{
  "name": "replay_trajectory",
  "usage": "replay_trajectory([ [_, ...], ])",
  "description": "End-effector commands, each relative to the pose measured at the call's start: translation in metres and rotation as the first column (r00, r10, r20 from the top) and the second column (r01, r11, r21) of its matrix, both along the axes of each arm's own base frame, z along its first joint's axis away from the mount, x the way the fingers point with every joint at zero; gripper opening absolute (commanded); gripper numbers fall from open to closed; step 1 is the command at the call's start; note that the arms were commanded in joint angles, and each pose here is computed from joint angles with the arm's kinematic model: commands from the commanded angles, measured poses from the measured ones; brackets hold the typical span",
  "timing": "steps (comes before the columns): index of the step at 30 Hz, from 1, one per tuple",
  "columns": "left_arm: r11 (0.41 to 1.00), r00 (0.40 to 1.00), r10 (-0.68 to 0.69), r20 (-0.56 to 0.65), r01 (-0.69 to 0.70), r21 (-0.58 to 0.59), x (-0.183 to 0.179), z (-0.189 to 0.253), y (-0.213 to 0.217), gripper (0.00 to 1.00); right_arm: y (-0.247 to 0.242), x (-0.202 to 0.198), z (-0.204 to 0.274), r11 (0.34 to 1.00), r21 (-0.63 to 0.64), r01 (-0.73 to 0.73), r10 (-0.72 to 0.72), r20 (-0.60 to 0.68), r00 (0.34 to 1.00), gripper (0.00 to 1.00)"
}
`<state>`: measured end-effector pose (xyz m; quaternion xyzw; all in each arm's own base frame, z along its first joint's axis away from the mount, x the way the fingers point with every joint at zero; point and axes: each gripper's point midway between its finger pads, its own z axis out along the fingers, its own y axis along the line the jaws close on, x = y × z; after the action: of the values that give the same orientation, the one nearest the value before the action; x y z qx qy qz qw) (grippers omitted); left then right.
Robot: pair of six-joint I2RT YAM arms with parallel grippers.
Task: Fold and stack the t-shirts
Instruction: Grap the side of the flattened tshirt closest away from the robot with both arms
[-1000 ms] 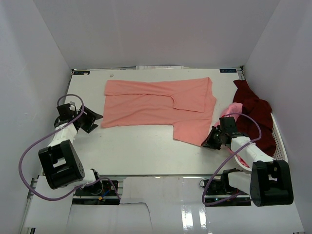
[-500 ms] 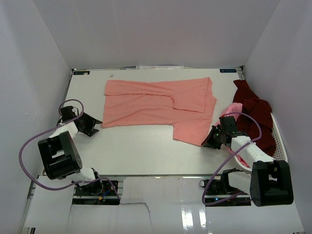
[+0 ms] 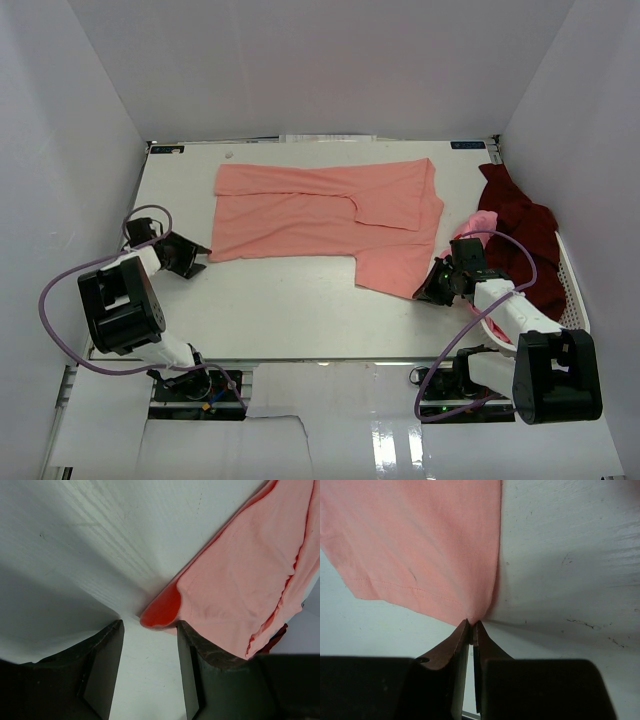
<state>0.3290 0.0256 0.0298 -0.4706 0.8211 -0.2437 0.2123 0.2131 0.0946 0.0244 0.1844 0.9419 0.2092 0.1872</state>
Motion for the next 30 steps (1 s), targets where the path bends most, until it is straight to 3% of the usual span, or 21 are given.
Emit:
replay_trajectory([
  [1, 1.0, 1.0, 0.001, 0.003, -0.001, 0.014, 0.007, -0.003, 0.001, 0.57, 0.004, 0.009, 0.013, 1.0, 0.009, -0.014, 0.014, 0.039, 0.999, 0.12],
  [21, 1.0, 1.0, -0.018, -0.004, 0.018, 0.004, 0.002, -0.01, -0.01, 0.32, 0.004, 0.01, 0.013, 1.0, 0.008, -0.015, 0.015, 0.038, 0.999, 0.12],
  [30, 1.0, 1.0, -0.027, 0.007, 0.027, -0.001, 0.005, -0.008, -0.011, 0.1, 0.004, 0.008, 0.03, 0.998, -0.005, -0.055, 0.055, 0.048, 0.997, 0.1],
])
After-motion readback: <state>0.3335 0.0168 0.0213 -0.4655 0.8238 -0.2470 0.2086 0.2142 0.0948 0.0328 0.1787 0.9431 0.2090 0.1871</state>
